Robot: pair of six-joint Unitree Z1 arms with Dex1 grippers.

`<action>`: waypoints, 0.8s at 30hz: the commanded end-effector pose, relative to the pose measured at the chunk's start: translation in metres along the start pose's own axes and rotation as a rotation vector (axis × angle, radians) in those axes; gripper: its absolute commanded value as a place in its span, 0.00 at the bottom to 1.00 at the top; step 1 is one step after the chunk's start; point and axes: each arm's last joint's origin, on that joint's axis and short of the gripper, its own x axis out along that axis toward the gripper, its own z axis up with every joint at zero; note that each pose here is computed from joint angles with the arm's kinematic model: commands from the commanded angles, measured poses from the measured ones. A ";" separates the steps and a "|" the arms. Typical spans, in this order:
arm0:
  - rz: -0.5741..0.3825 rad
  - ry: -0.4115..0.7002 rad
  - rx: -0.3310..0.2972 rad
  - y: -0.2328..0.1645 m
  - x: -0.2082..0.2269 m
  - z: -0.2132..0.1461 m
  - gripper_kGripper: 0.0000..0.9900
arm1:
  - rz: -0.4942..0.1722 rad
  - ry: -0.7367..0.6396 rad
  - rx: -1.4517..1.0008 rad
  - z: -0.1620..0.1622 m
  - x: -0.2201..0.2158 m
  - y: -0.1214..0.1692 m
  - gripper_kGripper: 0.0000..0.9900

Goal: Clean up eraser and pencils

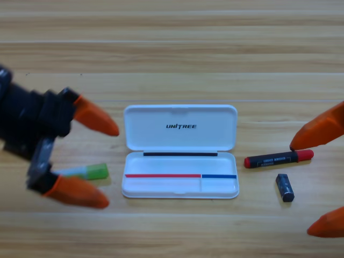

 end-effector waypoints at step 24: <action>0.105 0.290 0.025 0.025 0.031 0.006 1.00 | -0.244 0.113 0.572 -0.036 -0.014 -0.057 1.00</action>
